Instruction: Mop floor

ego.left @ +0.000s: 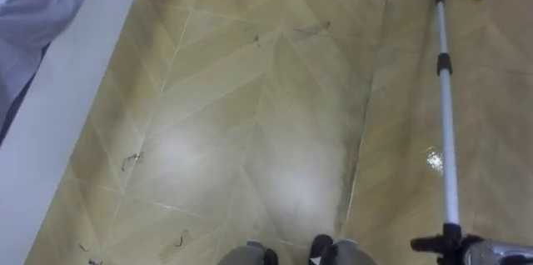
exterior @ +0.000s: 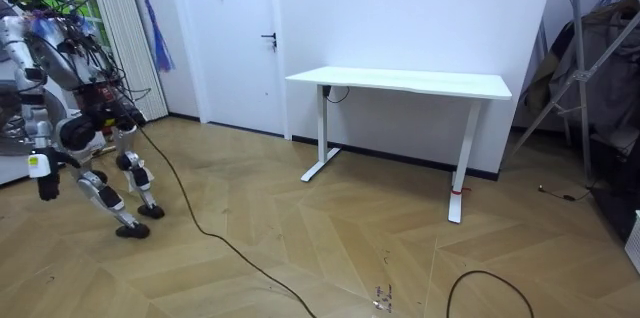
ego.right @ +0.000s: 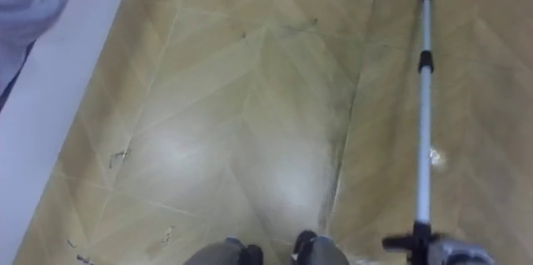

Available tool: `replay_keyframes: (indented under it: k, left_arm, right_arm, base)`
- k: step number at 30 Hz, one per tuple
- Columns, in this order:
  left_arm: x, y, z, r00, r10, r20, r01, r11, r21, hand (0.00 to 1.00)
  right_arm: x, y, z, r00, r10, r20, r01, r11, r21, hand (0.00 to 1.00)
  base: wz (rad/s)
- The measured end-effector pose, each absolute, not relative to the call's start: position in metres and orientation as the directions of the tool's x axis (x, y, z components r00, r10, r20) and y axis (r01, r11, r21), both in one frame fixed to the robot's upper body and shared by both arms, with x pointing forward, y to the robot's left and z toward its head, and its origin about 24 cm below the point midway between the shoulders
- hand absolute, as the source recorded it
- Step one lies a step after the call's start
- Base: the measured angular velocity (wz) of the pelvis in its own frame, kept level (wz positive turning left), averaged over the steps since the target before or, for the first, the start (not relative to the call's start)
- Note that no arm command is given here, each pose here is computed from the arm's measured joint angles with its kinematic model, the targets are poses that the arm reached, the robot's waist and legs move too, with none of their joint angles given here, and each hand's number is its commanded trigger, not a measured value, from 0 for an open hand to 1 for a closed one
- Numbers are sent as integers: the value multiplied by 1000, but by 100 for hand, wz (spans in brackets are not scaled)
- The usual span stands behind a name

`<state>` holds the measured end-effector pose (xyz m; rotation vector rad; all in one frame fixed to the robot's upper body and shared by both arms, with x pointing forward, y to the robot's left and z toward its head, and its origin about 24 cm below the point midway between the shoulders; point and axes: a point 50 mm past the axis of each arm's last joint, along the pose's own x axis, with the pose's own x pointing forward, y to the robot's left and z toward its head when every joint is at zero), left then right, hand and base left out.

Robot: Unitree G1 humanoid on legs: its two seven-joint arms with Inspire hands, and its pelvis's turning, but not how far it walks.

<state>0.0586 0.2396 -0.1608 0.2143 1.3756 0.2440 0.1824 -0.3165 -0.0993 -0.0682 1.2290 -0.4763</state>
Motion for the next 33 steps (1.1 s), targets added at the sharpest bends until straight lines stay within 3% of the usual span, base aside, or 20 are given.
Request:
replay_keyframes:
  k: [6,12,20,33]
  left_arm:
    - [46,230,-165,132,271,-953,7,962,274,0]
    - [48,229,-166,130,285,-950,9,957,289,0]
    - [34,244,-164,84,376,-923,-100,925,367,0]
    - [15,248,-164,24,399,-917,-83,915,396,0]
  right_arm:
    - [142,-310,-121,184,-336,-924,303,914,-272,100]
    - [76,-274,-154,55,-252,-966,307,925,-224,100]
    - [0,-275,-160,-123,-298,-947,65,950,-307,100]
    - [-4,-263,-164,-154,-280,-948,-15,960,-281,100]
  base:
    - [12]
    - [-1]
    - [-13]
    - [-4]
